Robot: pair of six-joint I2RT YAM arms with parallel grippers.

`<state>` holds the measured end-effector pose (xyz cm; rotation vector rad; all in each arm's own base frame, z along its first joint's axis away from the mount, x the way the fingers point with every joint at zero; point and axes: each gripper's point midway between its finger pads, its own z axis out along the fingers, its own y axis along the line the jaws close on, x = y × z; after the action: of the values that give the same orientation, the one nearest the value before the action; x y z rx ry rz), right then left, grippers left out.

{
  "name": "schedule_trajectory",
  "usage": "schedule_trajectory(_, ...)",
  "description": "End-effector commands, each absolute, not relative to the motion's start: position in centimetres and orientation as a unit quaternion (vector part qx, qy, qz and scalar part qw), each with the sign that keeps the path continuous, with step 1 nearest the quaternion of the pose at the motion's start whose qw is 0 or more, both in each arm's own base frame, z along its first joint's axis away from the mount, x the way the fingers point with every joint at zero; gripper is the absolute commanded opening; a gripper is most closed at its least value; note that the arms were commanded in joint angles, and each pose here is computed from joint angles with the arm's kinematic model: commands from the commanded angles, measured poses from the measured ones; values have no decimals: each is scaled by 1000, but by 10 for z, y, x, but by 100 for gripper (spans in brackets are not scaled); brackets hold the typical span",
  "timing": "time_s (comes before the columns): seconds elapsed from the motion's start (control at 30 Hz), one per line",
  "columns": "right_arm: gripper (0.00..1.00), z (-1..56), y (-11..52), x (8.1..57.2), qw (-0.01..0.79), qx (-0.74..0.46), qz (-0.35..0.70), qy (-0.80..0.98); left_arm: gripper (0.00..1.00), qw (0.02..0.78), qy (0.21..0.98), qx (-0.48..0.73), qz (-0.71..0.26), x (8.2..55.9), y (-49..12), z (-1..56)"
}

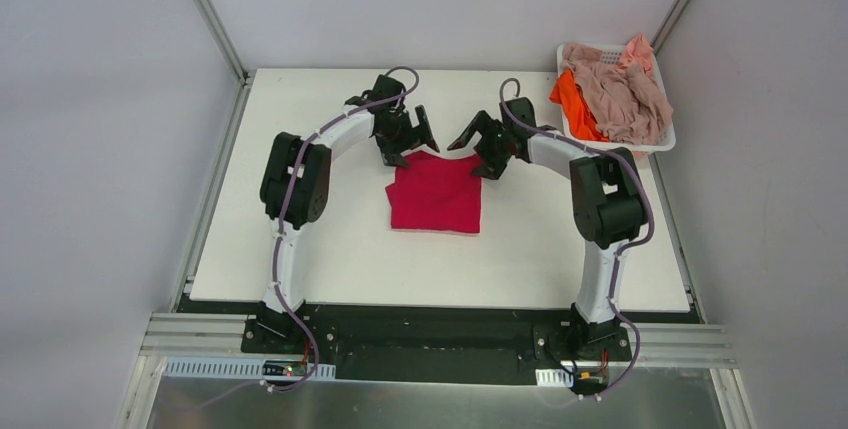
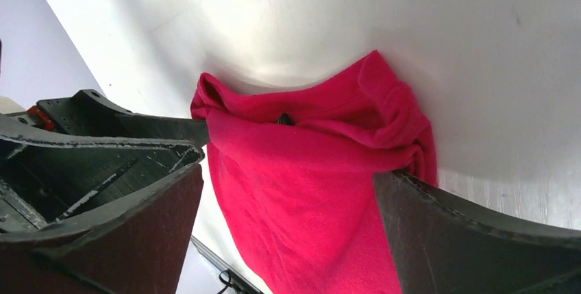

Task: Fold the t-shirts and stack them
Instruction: Smooth out wrinkles on the folded tshirt, then put the neatly folded tshirt into the corner of the board with the left arm

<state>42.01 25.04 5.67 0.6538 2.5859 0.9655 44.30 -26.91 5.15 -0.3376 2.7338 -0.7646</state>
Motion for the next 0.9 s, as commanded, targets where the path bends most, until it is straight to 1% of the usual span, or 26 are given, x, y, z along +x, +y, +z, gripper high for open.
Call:
schedule_trajectory(0.0, 100, 64, 245, 435, 177, 202, 327, 906, 97, 155, 952, -132, -229, 443, -246, 50)
schedule_trajectory(0.17, 100, 128, 230, 431, 240, 176, 314, 902, 99, 227, 935, -119, -246, 449, -241, 119)
schedule_trajectory(0.27, 100, 149, 210, 412, 276, 190, 293, 895, 99, 253, 931, -127, -232, 436, -227, 139)
schedule_trajectory(0.37, 100, 151, 188, 382, 287, 208, 266, 896, 99, 246, 936, -130, -217, 413, -216, 134)
schedule_trajectory(0.57, 100, 142, 148, 317, 303, 234, 225, 896, 98, 188, 958, -128, -176, 367, -201, 87)
schedule_trajectory(0.67, 100, 144, 134, 291, 316, 239, 216, 892, 92, 169, 965, -121, -163, 358, -204, 71)
schedule_trajectory(0.87, 100, 147, 126, 268, 324, 238, 222, 888, 79, 135, 972, -116, -155, 357, -215, 43)
